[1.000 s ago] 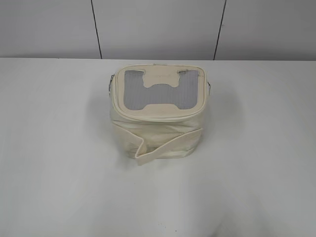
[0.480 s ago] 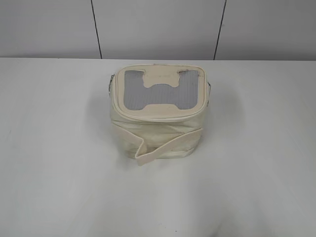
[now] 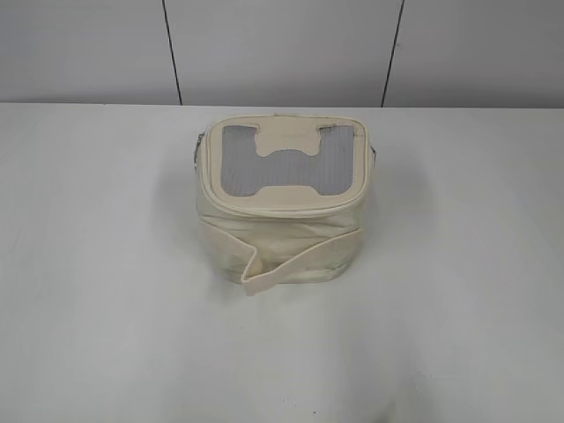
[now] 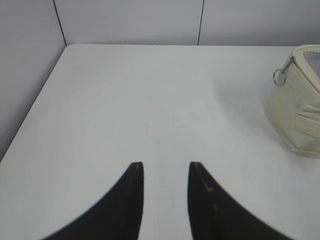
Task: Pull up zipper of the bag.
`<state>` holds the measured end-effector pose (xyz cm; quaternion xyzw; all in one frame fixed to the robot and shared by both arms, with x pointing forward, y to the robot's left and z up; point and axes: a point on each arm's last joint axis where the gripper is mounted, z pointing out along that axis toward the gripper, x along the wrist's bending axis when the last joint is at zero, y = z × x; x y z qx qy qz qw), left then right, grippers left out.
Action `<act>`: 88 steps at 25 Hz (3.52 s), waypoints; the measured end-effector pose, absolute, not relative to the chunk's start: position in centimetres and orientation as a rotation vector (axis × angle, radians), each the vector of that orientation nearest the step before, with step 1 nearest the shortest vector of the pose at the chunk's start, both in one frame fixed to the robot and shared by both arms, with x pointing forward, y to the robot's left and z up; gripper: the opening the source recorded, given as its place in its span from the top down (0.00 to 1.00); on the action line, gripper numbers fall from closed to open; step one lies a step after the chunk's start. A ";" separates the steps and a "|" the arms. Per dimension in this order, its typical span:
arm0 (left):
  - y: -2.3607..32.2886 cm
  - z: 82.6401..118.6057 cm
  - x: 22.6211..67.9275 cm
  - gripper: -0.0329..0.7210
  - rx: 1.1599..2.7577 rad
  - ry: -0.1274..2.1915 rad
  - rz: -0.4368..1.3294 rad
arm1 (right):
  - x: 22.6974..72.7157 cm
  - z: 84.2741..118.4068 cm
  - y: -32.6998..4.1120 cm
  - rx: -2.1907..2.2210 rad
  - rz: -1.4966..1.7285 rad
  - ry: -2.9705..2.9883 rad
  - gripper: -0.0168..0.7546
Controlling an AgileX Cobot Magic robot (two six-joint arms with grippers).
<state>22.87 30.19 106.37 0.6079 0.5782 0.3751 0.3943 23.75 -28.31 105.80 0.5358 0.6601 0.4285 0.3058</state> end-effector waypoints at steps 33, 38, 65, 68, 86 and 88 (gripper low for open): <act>30.2 106.4 22.9 0.64 1.542 1.466 0.952 | 69.6 100.2 -7.1 0.661 1.460 2.890 0.37; 30.2 106.4 23.2 0.64 1.556 1.480 0.939 | 70.0 98.8 -6.7 0.694 1.407 2.923 0.39; 25.9 101.2 55.9 0.41 1.874 0.773 0.049 | 68.9 97.7 -4.9 0.617 1.294 3.007 0.91; 24.8 98.3 58.9 0.33 1.942 0.669 0.041 | 68.9 97.7 -4.9 0.619 1.295 3.007 0.91; 17.3 94.2 61.7 0.31 2.252 0.286 0.295 | 69.0 97.7 -4.9 0.636 1.320 3.004 0.91; 16.9 94.1 61.6 0.37 2.272 0.261 0.314 | 69.0 97.7 -4.9 0.636 1.317 3.005 0.91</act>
